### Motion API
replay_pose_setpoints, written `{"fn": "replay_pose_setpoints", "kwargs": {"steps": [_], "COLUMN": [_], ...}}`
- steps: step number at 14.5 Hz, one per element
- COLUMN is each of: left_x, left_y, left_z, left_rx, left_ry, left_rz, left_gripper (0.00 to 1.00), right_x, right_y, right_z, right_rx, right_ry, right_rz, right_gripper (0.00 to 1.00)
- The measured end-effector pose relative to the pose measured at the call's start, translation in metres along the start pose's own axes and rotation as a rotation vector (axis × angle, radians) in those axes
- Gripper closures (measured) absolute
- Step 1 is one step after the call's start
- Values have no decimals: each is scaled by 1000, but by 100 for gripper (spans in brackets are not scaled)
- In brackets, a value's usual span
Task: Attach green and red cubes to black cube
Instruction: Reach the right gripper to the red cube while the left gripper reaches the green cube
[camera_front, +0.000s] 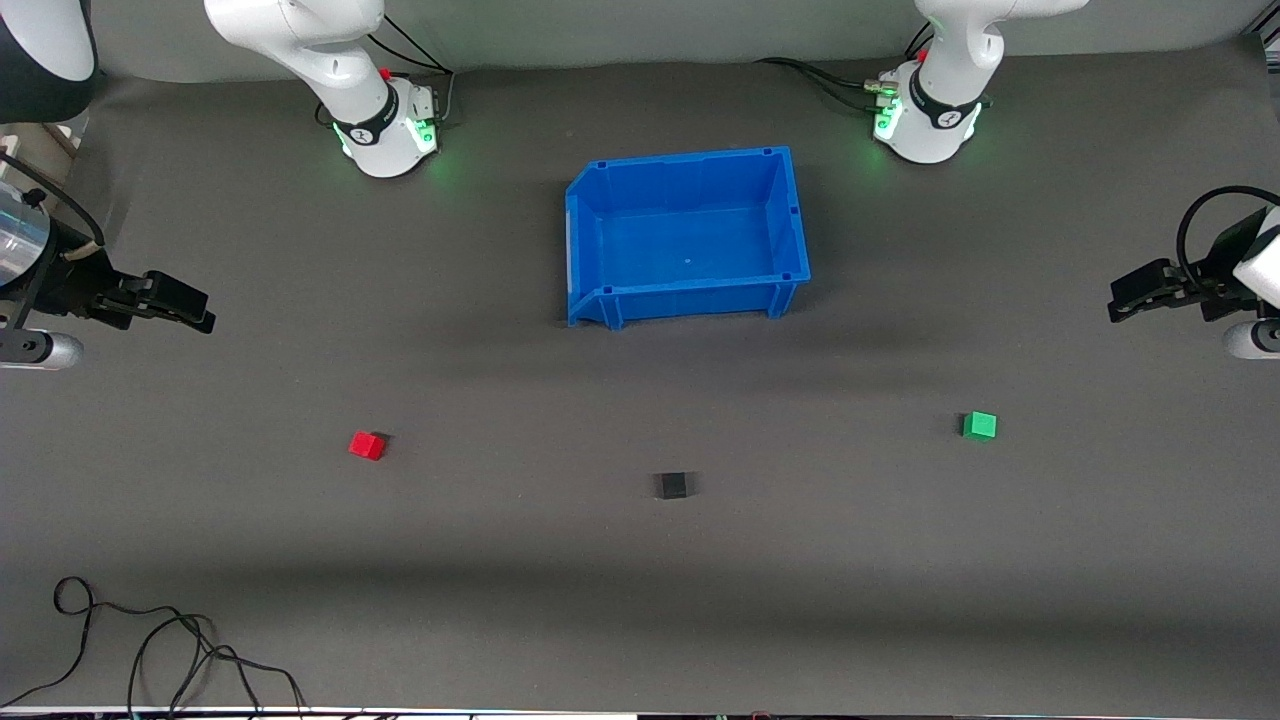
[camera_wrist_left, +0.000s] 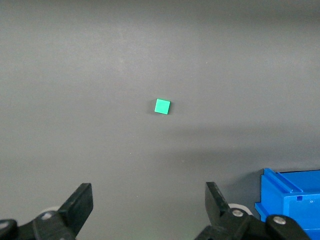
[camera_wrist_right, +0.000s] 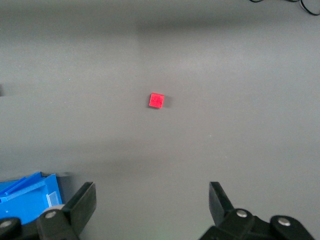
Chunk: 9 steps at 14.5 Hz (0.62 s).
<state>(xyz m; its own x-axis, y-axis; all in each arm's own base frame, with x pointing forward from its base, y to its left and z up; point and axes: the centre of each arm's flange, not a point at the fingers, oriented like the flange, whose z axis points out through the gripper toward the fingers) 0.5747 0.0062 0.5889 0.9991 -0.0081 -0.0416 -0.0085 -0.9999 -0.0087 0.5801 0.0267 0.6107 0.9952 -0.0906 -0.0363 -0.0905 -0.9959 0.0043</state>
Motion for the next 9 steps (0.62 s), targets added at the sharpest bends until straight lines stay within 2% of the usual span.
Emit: {"fn": "replay_pose_setpoints", "kwargs": {"steps": [6,9], "left_x": [-1,0], "left_y": [16,24], "left_z": [-3,2], "left_rx": [0,1], "left_ry": [5,-8], "left_rz": [22,-45], "left_gripper": [0,0], "right_x": [0,0], "right_y": [-1,-1], "right_z": [-1,0], "right_rx": [0,0], "right_ry": [1,0], "right_rz": [-2,-2], "right_gripper": [0,0]}}
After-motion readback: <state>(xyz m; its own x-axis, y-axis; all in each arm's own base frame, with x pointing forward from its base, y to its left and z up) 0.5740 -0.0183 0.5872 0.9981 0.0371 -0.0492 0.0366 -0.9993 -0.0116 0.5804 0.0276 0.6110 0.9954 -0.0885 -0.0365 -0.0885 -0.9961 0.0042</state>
